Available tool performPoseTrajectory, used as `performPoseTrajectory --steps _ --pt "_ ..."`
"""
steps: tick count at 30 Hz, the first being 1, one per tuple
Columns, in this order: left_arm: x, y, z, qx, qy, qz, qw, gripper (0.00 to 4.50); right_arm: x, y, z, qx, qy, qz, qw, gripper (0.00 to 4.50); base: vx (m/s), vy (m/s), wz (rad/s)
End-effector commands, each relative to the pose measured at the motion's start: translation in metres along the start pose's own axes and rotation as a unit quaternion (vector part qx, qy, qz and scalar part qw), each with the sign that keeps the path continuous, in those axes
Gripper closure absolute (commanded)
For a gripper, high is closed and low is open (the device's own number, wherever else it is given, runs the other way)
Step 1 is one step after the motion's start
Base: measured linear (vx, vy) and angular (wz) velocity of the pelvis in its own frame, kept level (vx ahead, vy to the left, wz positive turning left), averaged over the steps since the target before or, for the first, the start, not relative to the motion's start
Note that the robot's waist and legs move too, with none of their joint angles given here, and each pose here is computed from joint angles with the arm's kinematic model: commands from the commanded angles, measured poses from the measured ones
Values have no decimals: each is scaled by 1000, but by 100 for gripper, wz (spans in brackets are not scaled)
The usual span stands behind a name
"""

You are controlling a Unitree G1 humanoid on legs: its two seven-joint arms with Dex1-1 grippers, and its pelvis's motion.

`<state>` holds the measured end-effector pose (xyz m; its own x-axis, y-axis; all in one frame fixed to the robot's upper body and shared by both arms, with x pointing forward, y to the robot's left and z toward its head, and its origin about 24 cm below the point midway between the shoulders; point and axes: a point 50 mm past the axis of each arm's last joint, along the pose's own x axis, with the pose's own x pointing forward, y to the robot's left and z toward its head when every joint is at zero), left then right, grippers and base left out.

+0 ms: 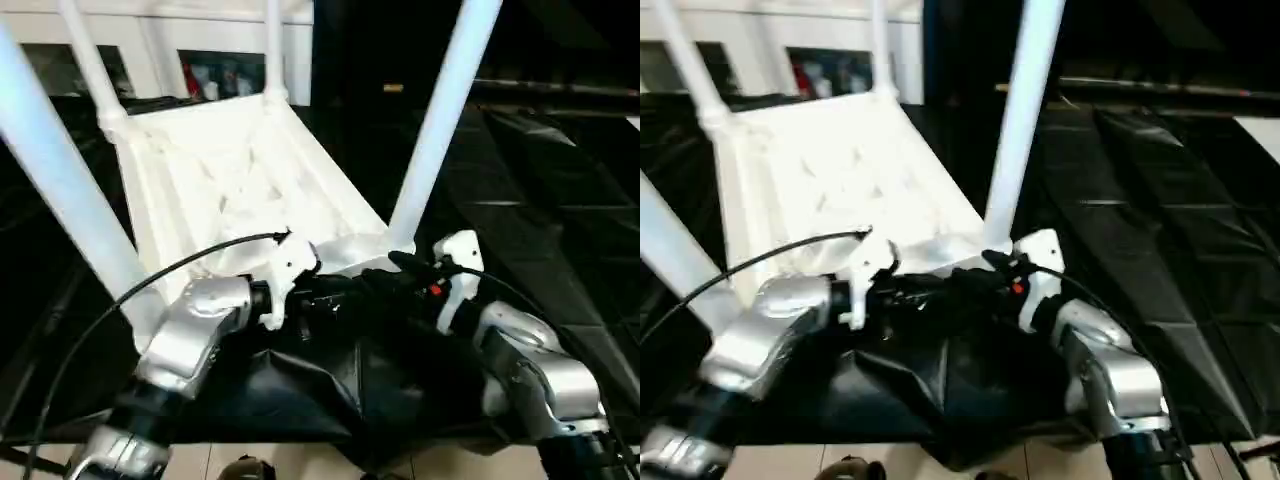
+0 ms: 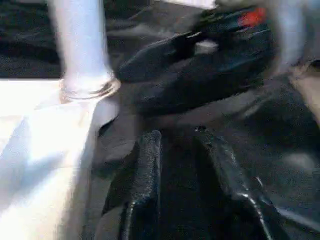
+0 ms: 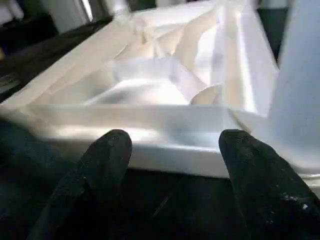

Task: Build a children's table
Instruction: Rotate table base

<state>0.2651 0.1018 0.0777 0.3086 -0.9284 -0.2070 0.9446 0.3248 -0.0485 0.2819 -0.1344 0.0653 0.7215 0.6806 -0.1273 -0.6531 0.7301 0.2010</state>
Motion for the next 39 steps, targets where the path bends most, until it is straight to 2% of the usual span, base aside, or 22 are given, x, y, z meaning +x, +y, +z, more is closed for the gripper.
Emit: performPoseTrajectory --steps 1,3,4,5,7,14,15,16,17,18,21,22,24,28,31,33,34,35,39 --pt "-10 -14 4 -19 -6 -16 1000 295 2 -4 0 -5 -2 -11 1000 133 0 0 0" --pt "-10 -15 4 -20 -6 -16 1000 272 3 -4 0 -5 -2 -11 1000 133 0 0 0" --pt "-22 -23 1 -31 0 -18 999 272 7 -2 3 -6 -5 3 1000 133 0 0 0" --pt "-22 -23 1 -31 0 -18 999 250 7 -2 3 -6 -5 3 1000 133 0 0 0" --pt "-38 -30 -3 -31 9 -13 999 241 14 0 8 -11 -13 23 1000 133 0 0 0" --pt "-61 -38 -10 -41 27 -6 999 187 23 -4 17 -27 -24 32 999 133 0 0 0" --pt "-74 -43 -14 -42 38 1 998 180 27 -10 21 -29 -32 22 999 133 0 0 0" --pt "-74 -43 -14 -42 38 1 998 174 27 -10 21 -29 -32 22 999 133 0 0 0" --pt "-94 -53 -22 -41 64 2 997 168 31 -23 28 -34 -50 -12 998 133 0 0 0" --pt "-94 -53 -22 -41 64 2 997 155 31 -23 28 -34 -50 -12 998 133 0 0 0" --pt "-115 -61 -27 -46 91 3 995 132 33 -40 36 -30 -73 -69 995 133 0 0 0" --pt "-115 -61 -27 -46 91 3 995 122 33 -40 36 -30 -73 -69 995 133 0 0 0" --pt "-128 -64 -29 -54 104 10 993 100 32 -54 42 -28 -81 -120 989 133 0 0 0" --pt "-141 -68 -29 -63 113 18 991 66 32 -65 46 -23 -91 -154 984 133 0 0 0" --pt "-152 -68 -28 -59 122 37 990 33 34 -67 47 -20 -94 -148 984 133 0 0 0" --pt "-166 -60 -25 -45 128 69 988 26 36 -58 42 -22 -84 -107 991 133 0 0 0" --pt "-166 -60 -25 -45 128 69 988 16 36 -58 42 -22 -84 -107 991 133 0 0 0" --pt "-176 -52 -20 -23 129 96 987 6 35 -51 36 -30 -69 -72 995 133 0 0 0" --pt "-194 -38 -9 6 119 136 984 6 29 -43 24 -39 -42 -30 998 133 0 0 0"
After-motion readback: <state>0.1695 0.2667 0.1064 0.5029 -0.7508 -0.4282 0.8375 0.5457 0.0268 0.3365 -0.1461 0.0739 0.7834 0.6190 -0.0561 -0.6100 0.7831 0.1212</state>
